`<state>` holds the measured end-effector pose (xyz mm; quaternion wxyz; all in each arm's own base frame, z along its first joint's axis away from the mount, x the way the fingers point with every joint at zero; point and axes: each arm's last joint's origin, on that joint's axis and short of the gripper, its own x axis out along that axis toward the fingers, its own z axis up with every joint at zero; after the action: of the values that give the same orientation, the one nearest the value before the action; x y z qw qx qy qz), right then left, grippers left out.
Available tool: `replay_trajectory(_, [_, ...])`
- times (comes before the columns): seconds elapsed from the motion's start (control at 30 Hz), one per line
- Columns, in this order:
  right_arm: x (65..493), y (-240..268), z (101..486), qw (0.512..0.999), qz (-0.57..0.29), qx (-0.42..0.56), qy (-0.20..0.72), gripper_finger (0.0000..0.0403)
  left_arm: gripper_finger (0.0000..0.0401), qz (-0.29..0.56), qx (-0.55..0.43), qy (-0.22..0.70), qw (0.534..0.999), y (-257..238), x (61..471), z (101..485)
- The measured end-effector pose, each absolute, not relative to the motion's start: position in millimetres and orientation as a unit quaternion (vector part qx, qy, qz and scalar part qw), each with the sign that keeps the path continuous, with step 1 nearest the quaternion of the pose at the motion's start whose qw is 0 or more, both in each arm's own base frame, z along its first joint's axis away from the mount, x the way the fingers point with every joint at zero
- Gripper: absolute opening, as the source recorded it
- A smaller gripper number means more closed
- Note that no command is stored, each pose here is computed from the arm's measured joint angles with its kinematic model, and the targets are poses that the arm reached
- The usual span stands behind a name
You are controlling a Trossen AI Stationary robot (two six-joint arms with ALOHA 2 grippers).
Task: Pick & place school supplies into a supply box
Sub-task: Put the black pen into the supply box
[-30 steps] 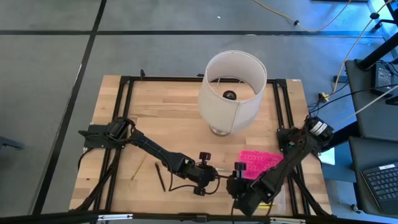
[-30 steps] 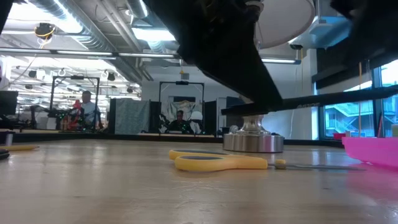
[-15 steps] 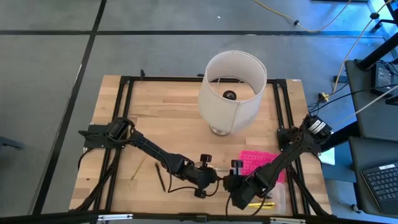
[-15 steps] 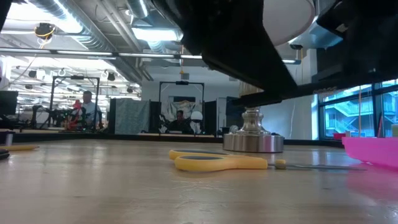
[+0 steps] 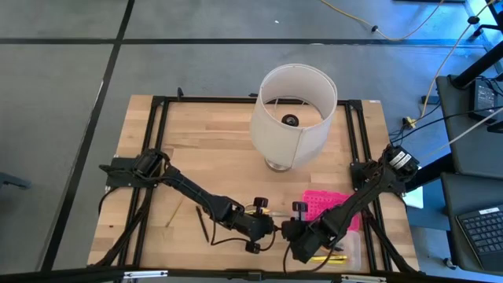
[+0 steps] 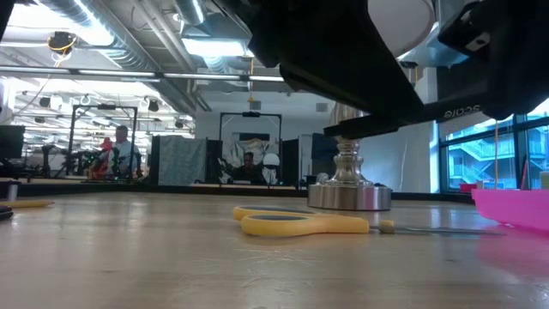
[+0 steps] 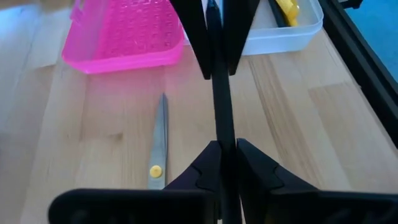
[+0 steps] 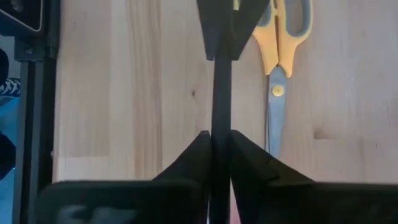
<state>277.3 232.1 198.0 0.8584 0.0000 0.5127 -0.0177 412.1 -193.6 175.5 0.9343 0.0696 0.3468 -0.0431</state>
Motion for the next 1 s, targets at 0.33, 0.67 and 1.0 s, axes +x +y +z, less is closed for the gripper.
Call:
replay_trajectory(0.33, [273,230,196,0.843,-0.032,0.023,0.537,0.0040,0.0076,-0.048,0.077,0.353,0.931,-193,411,176])
replay_trajectory(0.67, [256,240,194,0.821,-0.049,0.047,0.567,0.0043,0.0126,-0.003,0.050,0.426,0.903,-180,383,206])
replay_trajectory(1.0, [187,285,194,0.810,-0.099,0.104,0.569,0.0043,0.0129,0.083,0.022,0.560,0.824,-181,339,203])
